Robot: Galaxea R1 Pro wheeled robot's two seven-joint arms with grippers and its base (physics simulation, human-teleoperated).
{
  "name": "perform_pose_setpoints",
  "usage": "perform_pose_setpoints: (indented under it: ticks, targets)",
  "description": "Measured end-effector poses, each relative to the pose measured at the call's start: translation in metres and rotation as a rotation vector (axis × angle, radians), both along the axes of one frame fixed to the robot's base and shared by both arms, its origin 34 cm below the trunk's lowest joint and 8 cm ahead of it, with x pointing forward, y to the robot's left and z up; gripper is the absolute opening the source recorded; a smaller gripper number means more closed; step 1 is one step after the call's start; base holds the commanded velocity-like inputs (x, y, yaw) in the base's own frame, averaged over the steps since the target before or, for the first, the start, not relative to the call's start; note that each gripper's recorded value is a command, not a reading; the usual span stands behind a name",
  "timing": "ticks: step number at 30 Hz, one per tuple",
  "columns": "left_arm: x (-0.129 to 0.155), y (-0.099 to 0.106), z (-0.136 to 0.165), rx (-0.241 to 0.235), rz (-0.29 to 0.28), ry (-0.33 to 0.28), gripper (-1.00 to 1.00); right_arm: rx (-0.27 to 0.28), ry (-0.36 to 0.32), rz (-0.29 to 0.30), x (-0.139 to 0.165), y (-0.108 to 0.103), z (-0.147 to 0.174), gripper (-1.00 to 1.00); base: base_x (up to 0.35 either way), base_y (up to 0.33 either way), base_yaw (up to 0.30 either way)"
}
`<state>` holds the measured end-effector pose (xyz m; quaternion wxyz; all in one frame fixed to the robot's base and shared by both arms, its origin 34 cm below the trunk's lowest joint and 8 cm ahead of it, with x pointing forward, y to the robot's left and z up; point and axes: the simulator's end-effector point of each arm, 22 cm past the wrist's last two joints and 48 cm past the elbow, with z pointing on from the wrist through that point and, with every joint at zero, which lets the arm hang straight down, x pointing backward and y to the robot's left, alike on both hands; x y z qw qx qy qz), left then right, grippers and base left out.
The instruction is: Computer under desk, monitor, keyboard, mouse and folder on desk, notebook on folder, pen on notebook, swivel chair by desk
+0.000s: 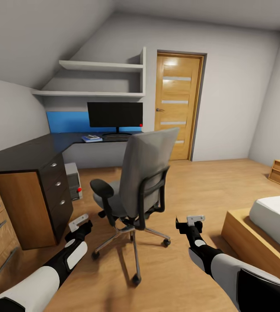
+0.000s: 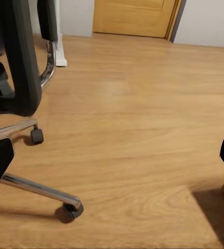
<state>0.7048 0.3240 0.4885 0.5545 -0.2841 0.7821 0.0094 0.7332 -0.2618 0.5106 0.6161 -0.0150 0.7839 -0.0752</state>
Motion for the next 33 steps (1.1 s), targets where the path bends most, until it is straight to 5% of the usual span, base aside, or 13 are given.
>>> perform_pose_setpoints:
  ticks: [33]
  targets:
    - [0.0, -0.012, 0.0, -0.006, -0.01, 0.001, 1.0, 0.018, 0.0, 0.014, 0.0, 0.019, 0.0, 1.0, -0.037, 0.001, 0.187]
